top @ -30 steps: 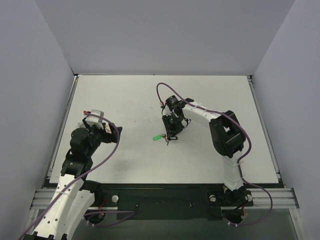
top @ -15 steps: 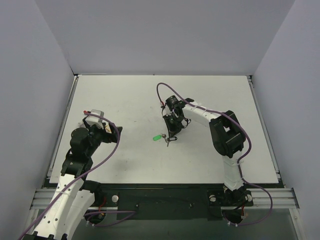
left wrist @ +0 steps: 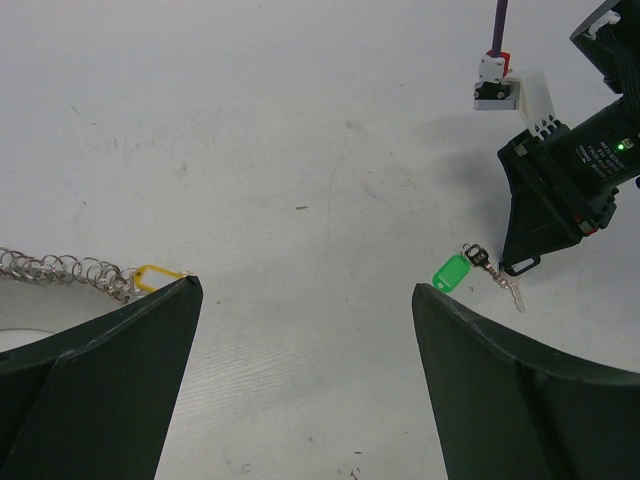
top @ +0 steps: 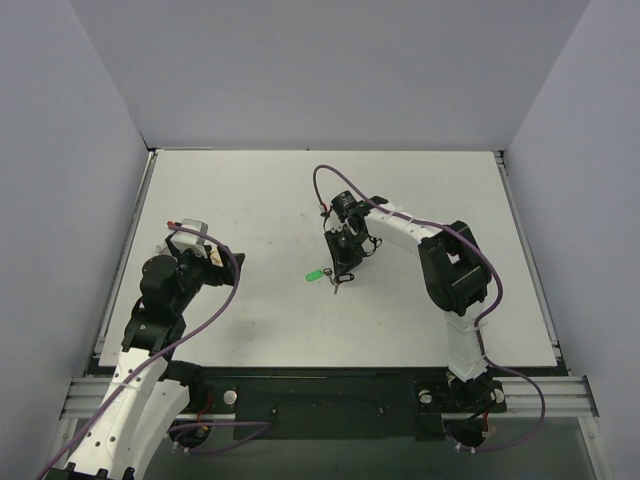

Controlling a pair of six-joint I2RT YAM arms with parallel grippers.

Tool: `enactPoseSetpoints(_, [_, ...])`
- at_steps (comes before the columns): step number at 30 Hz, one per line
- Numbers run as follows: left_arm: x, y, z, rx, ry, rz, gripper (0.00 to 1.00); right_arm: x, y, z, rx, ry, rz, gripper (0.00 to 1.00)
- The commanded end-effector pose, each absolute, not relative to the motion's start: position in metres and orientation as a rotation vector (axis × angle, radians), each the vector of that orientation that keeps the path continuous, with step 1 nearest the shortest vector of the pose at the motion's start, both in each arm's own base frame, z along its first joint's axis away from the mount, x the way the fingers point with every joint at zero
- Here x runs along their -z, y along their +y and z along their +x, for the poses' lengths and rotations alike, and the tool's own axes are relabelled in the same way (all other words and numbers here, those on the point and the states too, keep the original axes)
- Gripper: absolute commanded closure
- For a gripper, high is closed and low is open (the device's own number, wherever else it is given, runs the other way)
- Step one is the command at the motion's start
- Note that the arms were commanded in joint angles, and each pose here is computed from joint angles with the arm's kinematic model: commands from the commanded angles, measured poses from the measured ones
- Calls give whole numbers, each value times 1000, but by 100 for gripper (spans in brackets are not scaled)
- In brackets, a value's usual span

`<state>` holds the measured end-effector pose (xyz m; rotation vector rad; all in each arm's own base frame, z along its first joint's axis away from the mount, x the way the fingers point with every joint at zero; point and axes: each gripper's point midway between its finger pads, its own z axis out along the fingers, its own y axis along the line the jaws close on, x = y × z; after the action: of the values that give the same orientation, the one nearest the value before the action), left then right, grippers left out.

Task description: Put the keys on the keyring

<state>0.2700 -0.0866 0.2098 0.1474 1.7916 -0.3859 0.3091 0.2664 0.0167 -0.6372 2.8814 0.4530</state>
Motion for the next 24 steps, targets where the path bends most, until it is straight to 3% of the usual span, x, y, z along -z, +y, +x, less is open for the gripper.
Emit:
enactPoseSetpoints(1, [-231,-87,275,390,1718,156,3,-26,272,302,-474,2895,-654,83])
enactPoseSetpoints(11, [-232,-87,275,389,1717,154,2,-24,274,300,-459,2895,-665,86])
enactPoseSetpoints(24, [-231,-87,275,389,1718,157,2,-18,265,304,-377,2899,-656,100])
